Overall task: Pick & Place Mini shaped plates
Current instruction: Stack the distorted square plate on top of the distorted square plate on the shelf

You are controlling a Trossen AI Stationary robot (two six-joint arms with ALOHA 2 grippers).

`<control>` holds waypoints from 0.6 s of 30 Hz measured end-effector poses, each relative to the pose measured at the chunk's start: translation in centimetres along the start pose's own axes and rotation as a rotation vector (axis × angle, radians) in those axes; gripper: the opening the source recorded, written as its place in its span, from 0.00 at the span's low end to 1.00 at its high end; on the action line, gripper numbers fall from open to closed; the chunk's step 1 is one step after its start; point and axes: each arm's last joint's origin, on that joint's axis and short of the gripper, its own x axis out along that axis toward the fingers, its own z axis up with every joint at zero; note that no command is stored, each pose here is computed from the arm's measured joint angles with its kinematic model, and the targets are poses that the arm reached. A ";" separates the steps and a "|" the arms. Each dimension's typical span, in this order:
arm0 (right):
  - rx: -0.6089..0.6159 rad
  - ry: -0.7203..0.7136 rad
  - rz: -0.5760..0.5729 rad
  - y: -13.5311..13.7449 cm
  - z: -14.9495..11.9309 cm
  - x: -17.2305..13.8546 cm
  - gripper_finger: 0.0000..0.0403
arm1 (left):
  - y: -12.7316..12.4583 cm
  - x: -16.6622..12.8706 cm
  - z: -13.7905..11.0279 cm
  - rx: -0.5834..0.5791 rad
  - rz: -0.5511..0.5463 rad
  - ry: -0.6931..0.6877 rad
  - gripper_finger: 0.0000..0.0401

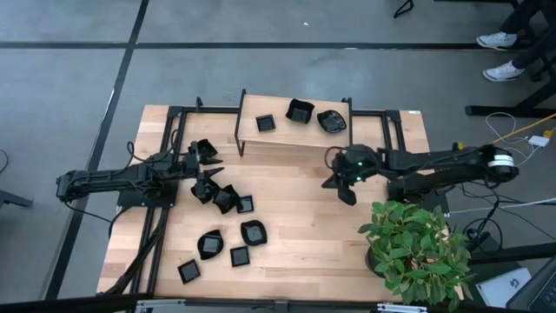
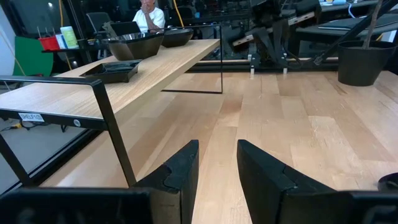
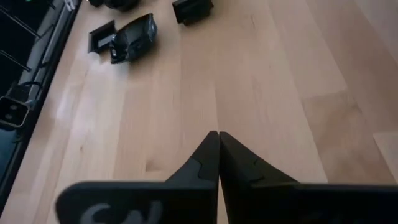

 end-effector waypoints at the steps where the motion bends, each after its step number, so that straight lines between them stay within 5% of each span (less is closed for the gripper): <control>1: -0.003 -0.011 0.002 0.0 -0.4 -0.4 0.01 | 0.0 0.0 0.0 0.000 0.000 0.000 0.26; 18: -0.062 -0.255 0.050 0.2 -6.3 -3.0 0.01 | 0.0 0.0 0.0 0.000 0.000 0.000 0.26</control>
